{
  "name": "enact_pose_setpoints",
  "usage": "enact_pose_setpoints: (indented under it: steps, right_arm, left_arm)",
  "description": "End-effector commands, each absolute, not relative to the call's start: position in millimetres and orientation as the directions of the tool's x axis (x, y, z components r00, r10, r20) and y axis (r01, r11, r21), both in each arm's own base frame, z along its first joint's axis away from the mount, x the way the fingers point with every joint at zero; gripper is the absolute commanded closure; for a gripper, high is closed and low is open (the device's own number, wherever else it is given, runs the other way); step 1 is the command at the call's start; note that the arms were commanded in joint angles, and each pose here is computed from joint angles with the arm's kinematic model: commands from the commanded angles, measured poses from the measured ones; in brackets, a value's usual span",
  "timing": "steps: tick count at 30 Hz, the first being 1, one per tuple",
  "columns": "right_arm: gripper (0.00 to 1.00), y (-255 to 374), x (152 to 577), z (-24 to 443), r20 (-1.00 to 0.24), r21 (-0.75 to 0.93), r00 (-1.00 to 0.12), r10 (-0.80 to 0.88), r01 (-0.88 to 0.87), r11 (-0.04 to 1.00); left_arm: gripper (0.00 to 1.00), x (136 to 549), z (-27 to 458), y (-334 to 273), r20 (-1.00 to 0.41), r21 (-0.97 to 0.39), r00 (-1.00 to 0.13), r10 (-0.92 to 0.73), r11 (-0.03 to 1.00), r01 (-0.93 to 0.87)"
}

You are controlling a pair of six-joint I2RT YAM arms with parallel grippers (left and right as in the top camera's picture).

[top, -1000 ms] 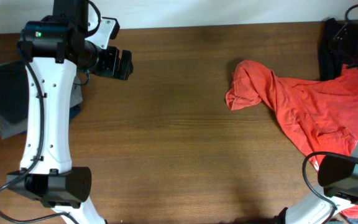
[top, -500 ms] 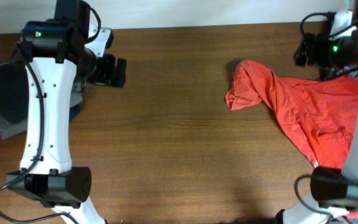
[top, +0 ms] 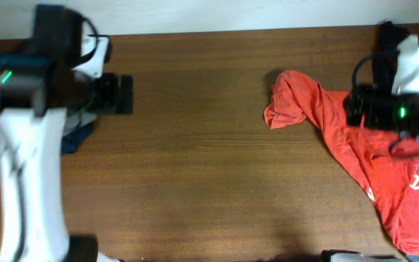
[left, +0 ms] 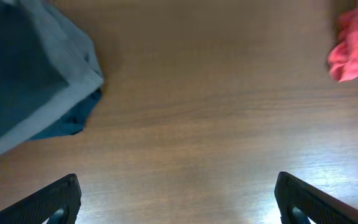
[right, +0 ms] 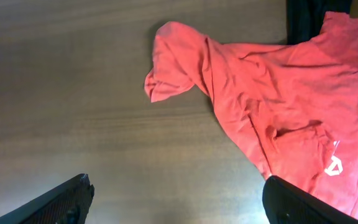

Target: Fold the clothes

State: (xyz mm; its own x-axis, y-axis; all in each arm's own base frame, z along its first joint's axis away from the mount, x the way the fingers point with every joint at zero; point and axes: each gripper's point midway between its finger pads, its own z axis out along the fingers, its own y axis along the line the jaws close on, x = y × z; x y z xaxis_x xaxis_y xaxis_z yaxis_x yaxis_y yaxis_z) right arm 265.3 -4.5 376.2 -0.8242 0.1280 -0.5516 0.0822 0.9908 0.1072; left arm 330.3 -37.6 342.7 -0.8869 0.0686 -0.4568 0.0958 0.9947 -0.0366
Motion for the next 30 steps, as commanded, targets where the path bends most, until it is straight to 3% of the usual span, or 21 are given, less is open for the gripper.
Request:
enact_pose_setpoints:
  steps: [1,9,19,30]
  right_arm:
    - [0.08,-2.1,241.8,376.0,-0.599,0.054,-0.796,0.084,0.065,0.996]
    - [0.0,0.4,212.3,351.9,-0.732,0.067,-0.674,0.098,0.073,0.995]
    - [0.01,-13.1,205.0,279.7,-0.772,0.022,-0.627,0.099,0.128,0.991]
    - [0.01,-13.0,212.5,236.8,-0.67,-0.001,-0.736,0.096,0.13,0.992]
  left_arm:
    - [0.01,298.1,369.8,-31.3,-0.553,-0.034,-0.832,0.044,0.997,0.075]
    - [0.01,272.5,351.2,-16.7,-0.67,-0.019,-0.742,0.014,0.999,0.036]
    - [0.01,258.8,300.7,22.3,-0.826,-0.032,-0.557,-0.085,0.994,-0.104]
    - [0.01,255.5,252.6,27.1,-0.754,-0.027,-0.649,-0.104,0.991,-0.127]
